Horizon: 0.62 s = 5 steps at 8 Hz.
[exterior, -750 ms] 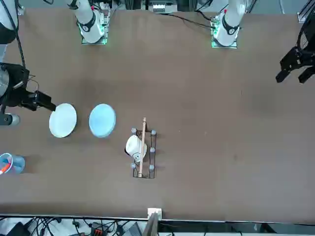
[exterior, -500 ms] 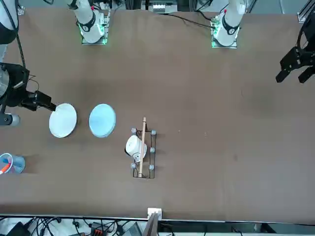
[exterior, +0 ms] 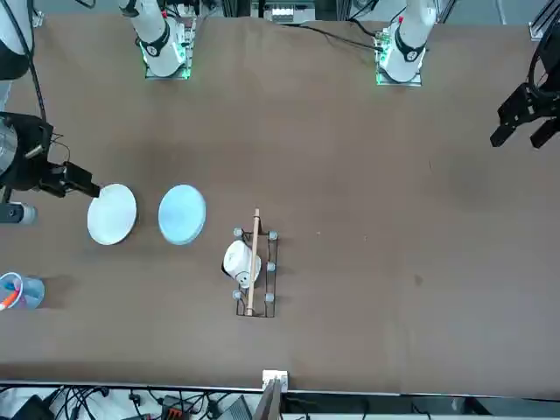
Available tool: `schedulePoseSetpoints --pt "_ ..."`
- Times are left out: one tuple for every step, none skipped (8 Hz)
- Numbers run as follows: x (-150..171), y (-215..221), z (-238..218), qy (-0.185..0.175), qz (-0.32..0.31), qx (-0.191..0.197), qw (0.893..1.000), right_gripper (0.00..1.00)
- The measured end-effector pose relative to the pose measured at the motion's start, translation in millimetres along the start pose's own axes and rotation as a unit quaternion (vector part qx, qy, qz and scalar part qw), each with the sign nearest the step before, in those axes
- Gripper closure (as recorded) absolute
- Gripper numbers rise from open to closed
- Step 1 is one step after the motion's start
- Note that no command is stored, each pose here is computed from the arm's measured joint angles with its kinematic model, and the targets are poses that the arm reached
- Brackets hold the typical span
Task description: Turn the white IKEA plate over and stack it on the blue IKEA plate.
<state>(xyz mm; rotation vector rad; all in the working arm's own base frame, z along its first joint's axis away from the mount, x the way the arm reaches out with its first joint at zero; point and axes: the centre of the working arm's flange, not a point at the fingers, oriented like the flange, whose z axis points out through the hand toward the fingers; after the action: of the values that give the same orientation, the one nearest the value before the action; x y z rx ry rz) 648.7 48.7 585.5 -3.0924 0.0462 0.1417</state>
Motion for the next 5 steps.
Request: schedulePoseSetpoints --pt "3.2 2.4 21.1 -0.018 0.002 -0.007 1.0 0.0" --pt "8.9 5.2 45.1 -0.028 0.004 -0.011 1.0 0.0" --pt "16.2 8.6 69.9 -0.025 0.006 -0.018 1.0 0.0" --pt "23.3 11.7 98.8 -0.013 0.007 -0.024 1.0 0.0" --pt "26.7 13.9 136.0 0.004 0.006 -0.027 1.0 0.0"
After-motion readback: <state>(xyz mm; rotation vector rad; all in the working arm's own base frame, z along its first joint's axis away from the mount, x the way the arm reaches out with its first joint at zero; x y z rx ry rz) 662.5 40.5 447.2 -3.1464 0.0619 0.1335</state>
